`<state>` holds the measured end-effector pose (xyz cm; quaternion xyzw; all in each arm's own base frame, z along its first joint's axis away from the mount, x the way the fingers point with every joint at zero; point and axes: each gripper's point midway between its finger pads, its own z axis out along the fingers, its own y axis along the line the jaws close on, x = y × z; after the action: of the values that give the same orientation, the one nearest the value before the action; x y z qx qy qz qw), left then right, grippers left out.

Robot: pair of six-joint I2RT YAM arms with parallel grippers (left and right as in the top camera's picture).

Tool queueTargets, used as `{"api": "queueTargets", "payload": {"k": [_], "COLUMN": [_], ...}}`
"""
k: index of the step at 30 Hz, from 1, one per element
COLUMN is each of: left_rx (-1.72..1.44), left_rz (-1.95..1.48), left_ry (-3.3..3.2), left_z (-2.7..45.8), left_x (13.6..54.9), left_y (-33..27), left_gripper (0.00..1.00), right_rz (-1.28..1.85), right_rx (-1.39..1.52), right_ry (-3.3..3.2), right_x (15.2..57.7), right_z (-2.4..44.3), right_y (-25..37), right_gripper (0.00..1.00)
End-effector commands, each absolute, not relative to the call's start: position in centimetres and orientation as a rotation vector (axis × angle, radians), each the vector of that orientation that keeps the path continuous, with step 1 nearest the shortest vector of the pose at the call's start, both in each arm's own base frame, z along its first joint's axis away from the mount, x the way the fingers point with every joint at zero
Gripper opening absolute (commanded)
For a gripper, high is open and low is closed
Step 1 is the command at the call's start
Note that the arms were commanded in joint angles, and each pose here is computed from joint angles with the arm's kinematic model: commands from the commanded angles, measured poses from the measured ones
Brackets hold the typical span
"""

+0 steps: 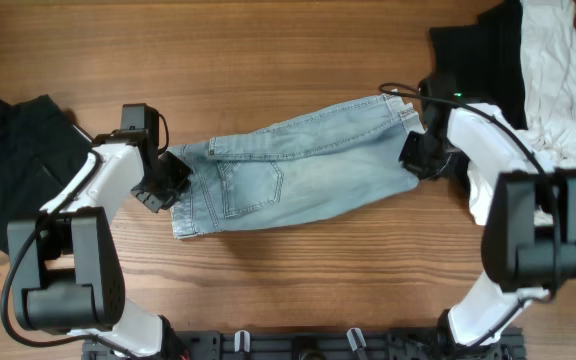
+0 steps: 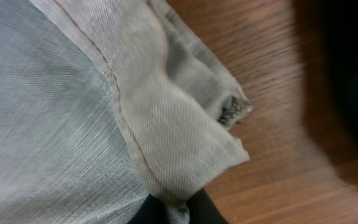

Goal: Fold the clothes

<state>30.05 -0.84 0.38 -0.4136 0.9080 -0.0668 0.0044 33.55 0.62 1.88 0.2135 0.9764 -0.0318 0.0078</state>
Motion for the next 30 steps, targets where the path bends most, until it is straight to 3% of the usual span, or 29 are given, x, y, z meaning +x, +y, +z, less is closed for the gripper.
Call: {"api": "queueTargets", "payload": {"k": [1, 3, 5, 11, 15, 17, 18, 27, 28, 29, 30], "left_rx": [-1.238, -1.209, -1.209, -1.211, -1.211, -1.211, -1.211, -1.211, -1.211, -1.211, -1.211], "left_rz": [-0.084, -0.084, -0.084, -0.083, -0.084, -0.084, -0.084, -0.083, -0.083, -0.083, -0.083], "left_ry": [2.890, 2.902, 2.902, 2.905, 2.905, 2.905, 2.905, 2.905, 2.905, 2.905, 2.905], "left_z": [-1.0, -1.0, -1.0, -1.0, -1.0, -1.0, -1.0, -1.0, -1.0, -1.0, -1.0], "left_x": [28.9, 28.9, 28.9, 28.8, 28.9, 28.9, 28.8, 28.9, 28.9, 28.9, 28.8], "left_y": [1.0, 1.0, 1.0, 1.0, 0.9, 0.9, 0.9, 0.9, 0.9, 0.9, 0.9], "left_gripper": [0.21, 0.22, 0.22, 0.22, 0.23, 0.23, 0.23, 0.24, 0.24, 0.25, 0.27], "right_rz": [-0.115, 0.089, 0.195, 0.410, 0.458, 0.551, 0.583, 0.684, 0.682, 0.671, 0.622], "right_rx": [0.641, 0.388, 0.355, 0.465, 0.562, 0.515, 0.495, 0.489, 0.491, 0.491, 0.513], "right_ry": [2.727, 2.665, 2.657, 2.765, 2.757, 2.714, 2.682, 2.342, 2.352, 2.375, 2.414], "right_x": [37.8, 40.4, 41.2, 41.6, 43.1, 44.5, 45.3, 52.2, 52.0, 51.6, 51.0], "right_z": [9.0, 10.9, 10.7, 5.1, 2.0, 1.6, 1.9, 7.5, 7.4, 7.0, 6.1], "right_y": [-2.0, 0.7, 2.0, 4.9, 5.4, 6.8, 7.1, 7.2, 7.2, 7.1, 6.5], "right_gripper": [0.59, 0.58, 0.59, 0.59, 0.50, 0.12, 0.04, 0.04, 0.10, 0.34, 0.43]}}
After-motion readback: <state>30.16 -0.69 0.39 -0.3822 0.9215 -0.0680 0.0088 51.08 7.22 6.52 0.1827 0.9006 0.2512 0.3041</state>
